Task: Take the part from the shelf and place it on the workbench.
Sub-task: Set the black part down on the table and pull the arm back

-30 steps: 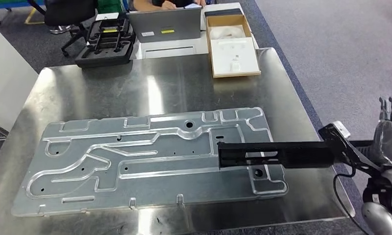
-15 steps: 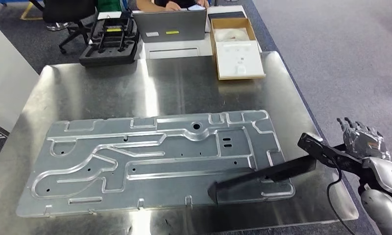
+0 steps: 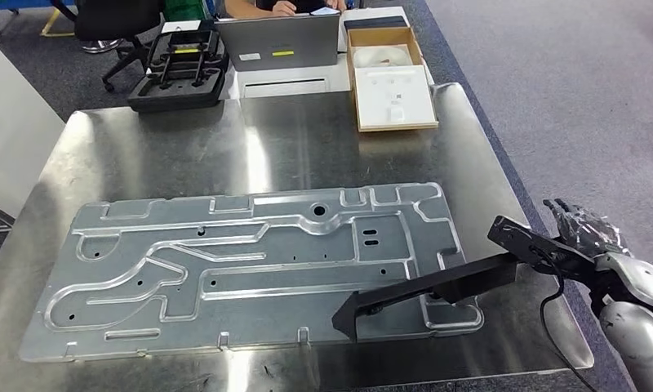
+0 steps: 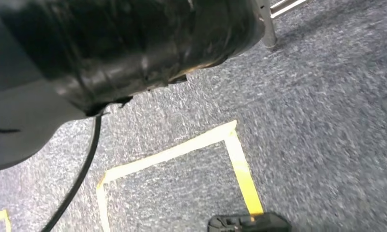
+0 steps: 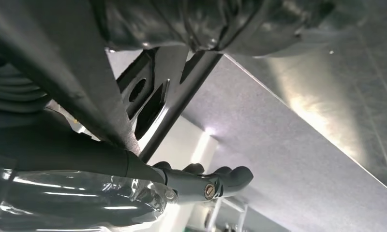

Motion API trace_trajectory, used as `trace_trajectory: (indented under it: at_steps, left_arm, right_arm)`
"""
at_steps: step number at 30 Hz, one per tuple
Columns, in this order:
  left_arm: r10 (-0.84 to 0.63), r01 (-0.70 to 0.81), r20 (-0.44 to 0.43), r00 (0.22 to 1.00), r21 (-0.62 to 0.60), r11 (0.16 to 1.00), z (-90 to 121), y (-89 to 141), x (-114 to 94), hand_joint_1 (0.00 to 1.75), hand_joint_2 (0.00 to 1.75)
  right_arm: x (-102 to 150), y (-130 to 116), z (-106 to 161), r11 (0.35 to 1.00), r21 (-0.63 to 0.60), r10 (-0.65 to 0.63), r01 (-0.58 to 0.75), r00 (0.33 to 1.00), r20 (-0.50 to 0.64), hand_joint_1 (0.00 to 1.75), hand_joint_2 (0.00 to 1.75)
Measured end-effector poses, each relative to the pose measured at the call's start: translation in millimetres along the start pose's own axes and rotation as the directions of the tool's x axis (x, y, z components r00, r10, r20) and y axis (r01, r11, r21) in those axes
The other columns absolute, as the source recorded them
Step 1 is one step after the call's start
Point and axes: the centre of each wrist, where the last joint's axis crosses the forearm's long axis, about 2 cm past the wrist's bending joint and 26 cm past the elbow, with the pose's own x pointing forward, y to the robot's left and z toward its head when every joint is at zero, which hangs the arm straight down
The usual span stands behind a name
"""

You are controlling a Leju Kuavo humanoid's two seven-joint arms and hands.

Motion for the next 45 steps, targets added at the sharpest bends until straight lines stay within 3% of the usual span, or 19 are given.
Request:
trace_trajectory:
  at_steps: [14,25,45]
  left_arm:
    - [-0.004,0.004,-0.002,1.0,0.005,1.0,0.6,-0.7,-1.5,0.0,0.0]
    - [-0.007,0.007,-0.002,1.0,0.007,1.0,1.5,-4.9,-0.5,0.0,0.0]
    - [-0.002,0.002,-0.019,1.0,0.012,1.0,2.2,-6.9,-1.3,0.0,0.0]
  right_arm:
    - [10.4,-8.8,12.5,0.982,-0.114,0.141,-0.149,0.987,-0.078,0.0,0.0]
    - [10.7,-13.8,23.4,0.913,-0.352,0.156,-0.206,0.974,-0.166,0.0,0.0]
    - [2.6,-11.0,27.3,0.919,-0.329,0.153,-0.218,0.965,-0.211,0.0,0.0]
